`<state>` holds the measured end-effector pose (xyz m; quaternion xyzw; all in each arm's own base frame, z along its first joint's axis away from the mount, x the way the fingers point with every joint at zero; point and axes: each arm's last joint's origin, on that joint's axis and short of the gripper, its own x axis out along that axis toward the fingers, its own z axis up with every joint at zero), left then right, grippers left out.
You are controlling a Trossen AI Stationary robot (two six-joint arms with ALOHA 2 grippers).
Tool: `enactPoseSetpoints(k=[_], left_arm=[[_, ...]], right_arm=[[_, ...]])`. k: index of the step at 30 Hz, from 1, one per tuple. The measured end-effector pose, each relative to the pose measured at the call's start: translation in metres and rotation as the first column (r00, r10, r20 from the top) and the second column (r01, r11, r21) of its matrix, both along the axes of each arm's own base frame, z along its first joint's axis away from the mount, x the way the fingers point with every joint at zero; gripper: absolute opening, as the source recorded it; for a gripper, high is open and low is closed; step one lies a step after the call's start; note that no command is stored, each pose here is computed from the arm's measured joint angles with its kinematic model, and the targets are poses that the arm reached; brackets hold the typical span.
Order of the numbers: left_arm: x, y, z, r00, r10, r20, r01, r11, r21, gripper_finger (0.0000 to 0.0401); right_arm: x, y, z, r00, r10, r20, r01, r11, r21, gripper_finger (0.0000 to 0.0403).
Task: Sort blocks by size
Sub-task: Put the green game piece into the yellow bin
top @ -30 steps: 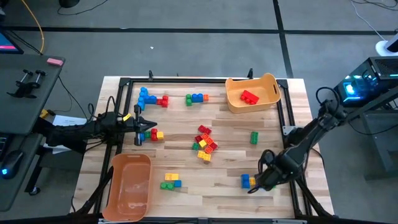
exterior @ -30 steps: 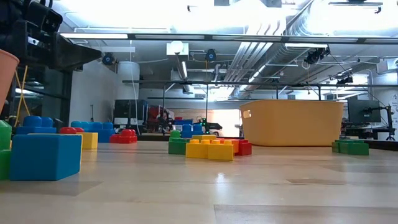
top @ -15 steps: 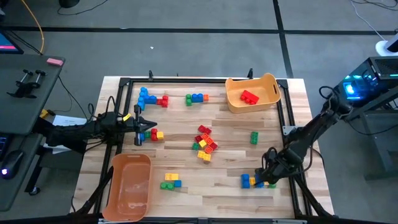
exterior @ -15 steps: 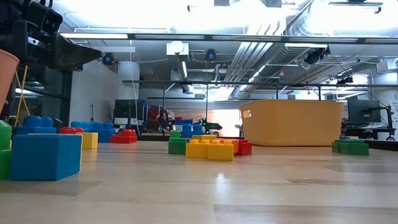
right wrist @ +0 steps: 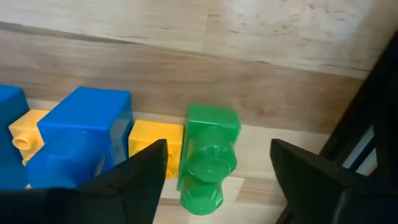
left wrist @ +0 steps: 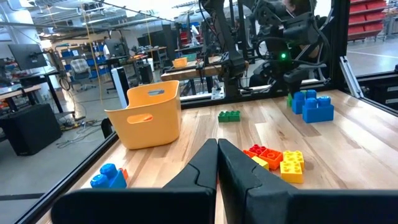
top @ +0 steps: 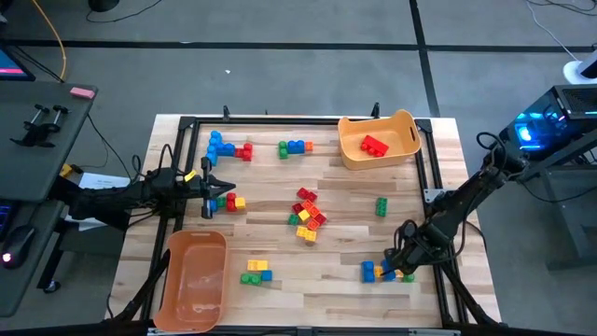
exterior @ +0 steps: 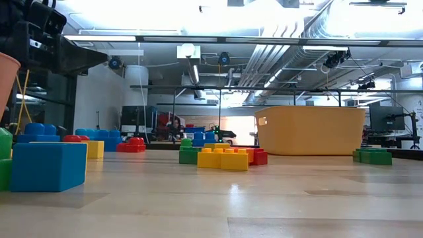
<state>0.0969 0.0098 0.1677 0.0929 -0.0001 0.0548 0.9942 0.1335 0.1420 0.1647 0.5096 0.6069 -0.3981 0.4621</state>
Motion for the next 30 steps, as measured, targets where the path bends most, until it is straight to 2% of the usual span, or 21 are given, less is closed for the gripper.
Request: enactPoseSetpoints(k=[8, 13, 22, 28, 30], left_arm=[[0.000, 0.000, 0.000, 1.000, 0.000, 0.000, 0.000, 1.000, 0.000, 0.0001], [0.000, 0.000, 0.000, 1.000, 0.000, 0.000, 0.000, 1.000, 0.000, 0.0001], [0.000, 0.000, 0.000, 1.000, 0.000, 0.000, 0.000, 1.000, 0.000, 0.0001], [0.000, 0.000, 0.000, 1.000, 0.000, 0.000, 0.000, 1.000, 0.000, 0.0001], [0.000, 0.000, 0.000, 1.000, 0.000, 0.000, 0.000, 1.000, 0.000, 0.0001]], right_arm=[[0.001, 0.001, -0.001, 0.999, -0.045, -0.007, 0.045, 0.999, 0.002, 0.0222], [0.008, 0.009, -0.010, 0.999, -0.041, -0.013, 0.041, 0.999, 0.029, 0.0216], [0.009, 0.010, -0.015, 0.998, -0.060, -0.036, 0.060, 0.998, -0.001, 0.0207], [0.003, 0.002, -0.019, 0.994, -0.072, -0.088, 0.063, 0.993, -0.095, 0.0146], [0.004, 0.003, -0.018, 0.996, -0.068, -0.064, 0.062, 0.995, -0.083, 0.0123]])
